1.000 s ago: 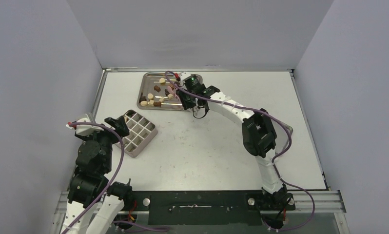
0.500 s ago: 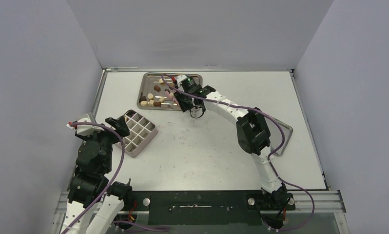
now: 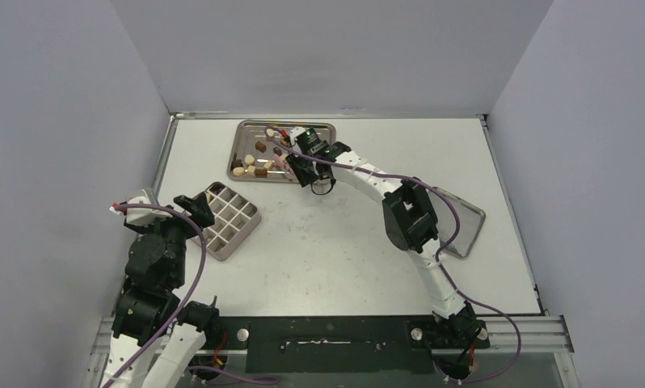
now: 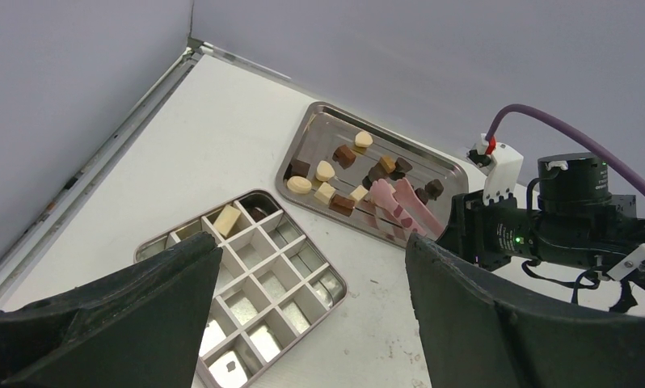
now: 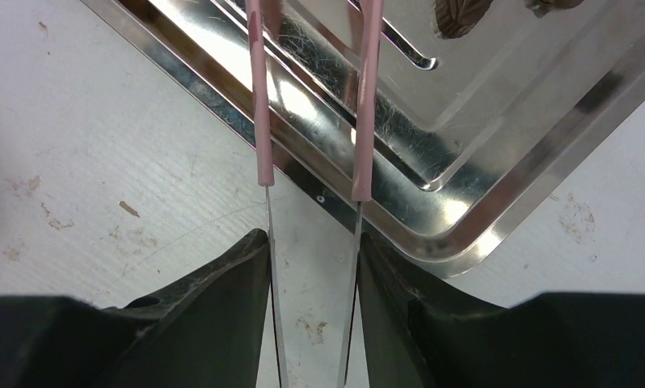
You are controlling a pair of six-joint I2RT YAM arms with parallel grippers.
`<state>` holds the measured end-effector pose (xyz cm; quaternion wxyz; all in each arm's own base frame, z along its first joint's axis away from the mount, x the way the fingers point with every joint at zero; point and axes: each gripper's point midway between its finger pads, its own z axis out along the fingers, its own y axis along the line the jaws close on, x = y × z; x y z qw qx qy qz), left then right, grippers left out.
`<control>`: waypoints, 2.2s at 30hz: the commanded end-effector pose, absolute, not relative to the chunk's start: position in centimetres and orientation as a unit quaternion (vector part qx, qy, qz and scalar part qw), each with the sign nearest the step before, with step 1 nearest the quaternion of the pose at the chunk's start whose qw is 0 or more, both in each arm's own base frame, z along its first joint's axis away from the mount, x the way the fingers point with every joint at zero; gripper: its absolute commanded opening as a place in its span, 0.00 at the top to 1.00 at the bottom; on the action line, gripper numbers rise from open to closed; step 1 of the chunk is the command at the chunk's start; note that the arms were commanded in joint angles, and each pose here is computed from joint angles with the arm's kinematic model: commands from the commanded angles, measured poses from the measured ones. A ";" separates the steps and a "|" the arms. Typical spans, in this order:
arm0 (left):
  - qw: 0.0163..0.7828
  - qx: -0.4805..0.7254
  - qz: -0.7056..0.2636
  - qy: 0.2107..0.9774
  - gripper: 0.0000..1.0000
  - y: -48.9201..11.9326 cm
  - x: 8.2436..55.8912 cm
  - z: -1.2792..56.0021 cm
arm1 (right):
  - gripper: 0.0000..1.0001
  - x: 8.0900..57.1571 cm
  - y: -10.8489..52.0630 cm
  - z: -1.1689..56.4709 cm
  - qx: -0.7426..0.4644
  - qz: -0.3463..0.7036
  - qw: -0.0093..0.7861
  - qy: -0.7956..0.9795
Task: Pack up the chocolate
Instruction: Pick up the fake chocolate from the plate.
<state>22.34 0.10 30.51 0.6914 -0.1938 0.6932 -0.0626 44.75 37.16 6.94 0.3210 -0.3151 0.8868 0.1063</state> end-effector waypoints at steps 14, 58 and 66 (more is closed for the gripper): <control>0.709 -0.201 -0.064 0.673 0.18 0.5 22.1 31.9 | 0.67 46.8 37.7 9.2 -0.312 0.100 0.354 0.876; 0.743 -0.223 -0.097 0.624 0.18 1.5 19.2 39.3 | 0.70 33.7 50.5 21.3 -0.312 0.285 0.441 0.792; 0.744 -0.224 -0.104 0.621 0.18 1.3 19.2 39.5 | 0.70 28.9 55.9 19.7 -0.346 0.315 0.418 0.779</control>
